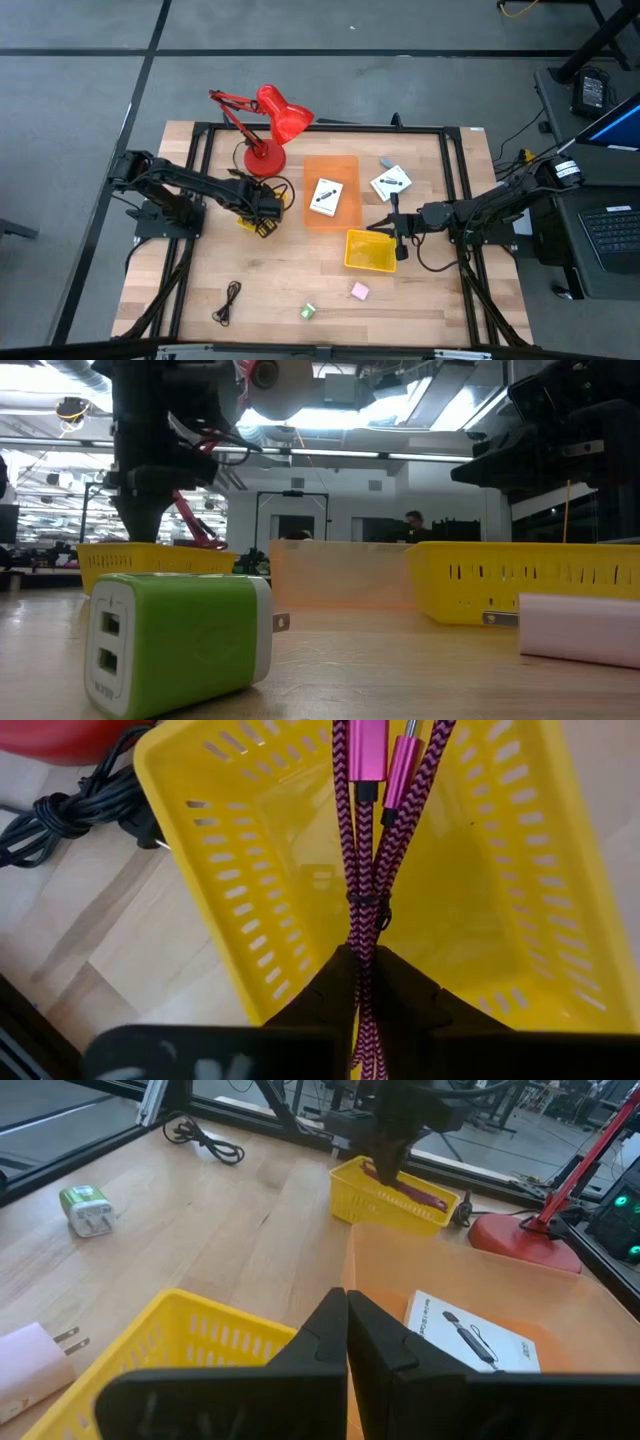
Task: Pick and place items into bin
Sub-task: Put the pink charger cable into the left yellow bin, then put the pink charger adapter into the right yellow bin
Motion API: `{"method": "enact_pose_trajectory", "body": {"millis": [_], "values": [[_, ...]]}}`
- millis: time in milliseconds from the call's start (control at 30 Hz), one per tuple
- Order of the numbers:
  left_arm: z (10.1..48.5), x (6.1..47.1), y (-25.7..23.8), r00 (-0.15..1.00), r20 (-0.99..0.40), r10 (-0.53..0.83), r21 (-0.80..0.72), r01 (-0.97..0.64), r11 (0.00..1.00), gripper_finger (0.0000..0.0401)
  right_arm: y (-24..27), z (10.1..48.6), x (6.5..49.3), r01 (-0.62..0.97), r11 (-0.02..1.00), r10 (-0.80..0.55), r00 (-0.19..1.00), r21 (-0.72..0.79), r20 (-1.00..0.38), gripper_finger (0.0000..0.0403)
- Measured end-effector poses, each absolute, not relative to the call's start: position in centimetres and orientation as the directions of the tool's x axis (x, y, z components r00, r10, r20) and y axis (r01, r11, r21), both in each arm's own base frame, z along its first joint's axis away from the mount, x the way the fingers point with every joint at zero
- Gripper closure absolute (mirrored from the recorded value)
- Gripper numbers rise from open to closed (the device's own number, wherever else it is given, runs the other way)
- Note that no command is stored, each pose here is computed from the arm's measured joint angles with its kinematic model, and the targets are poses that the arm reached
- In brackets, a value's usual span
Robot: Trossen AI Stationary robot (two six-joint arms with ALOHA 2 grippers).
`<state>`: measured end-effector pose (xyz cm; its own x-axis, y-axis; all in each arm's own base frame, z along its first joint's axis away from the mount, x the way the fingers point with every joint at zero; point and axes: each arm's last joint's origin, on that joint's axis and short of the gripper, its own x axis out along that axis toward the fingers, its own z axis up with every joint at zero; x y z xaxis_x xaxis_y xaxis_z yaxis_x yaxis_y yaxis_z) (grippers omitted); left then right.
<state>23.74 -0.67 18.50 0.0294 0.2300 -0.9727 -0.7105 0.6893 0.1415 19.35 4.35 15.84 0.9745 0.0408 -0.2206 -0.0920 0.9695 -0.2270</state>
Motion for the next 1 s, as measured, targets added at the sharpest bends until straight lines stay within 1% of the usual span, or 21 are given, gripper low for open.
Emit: {"method": "enact_pose_trajectory", "body": {"millis": [333, 600, 700, 833, 1000], "values": [[18.5, 23.7, -0.5, 0.027, -0.974, 0.226, 0.147, -0.683, 0.715, 0.0332, 4.3, 15.8, 19.3, -0.092, 0.97, 0.041, 0.974, -0.227, -0.221, 0.0402], [18.9, 23.9, -0.5, 0.037, -0.969, 0.243, 0.16, -0.654, 0.739, 0.0323, 4.3, 15.8, 19.3, -0.092, 0.97, 0.041, 0.974, -0.227, -0.221, 0.0402], [20.0, 24.6, -0.4, 0.07, -0.958, 0.276, 0.177, -0.614, 0.769, 0.0327, 4.3, 15.8, 19.3, -0.092, 0.97, 0.041, 0.974, -0.227, -0.221, 0.0402], [22.8, 25.6, -0.4, 0.11, -0.951, 0.291, 0.18, -0.567, 0.804, 0.0333, 4.3, 15.8, 19.3, -0.092, 0.97, 0.041, 0.974, -0.227, -0.221, 0.0402], [25.7, 26.6, -1.0, 0.211, -0.909, 0.358, 0.212, -0.505, 0.836, 0.034, 4.3, 15.8, 19.3, -0.092, 0.97, 0.041, 0.974, -0.227, -0.221, 0.0402]]}}
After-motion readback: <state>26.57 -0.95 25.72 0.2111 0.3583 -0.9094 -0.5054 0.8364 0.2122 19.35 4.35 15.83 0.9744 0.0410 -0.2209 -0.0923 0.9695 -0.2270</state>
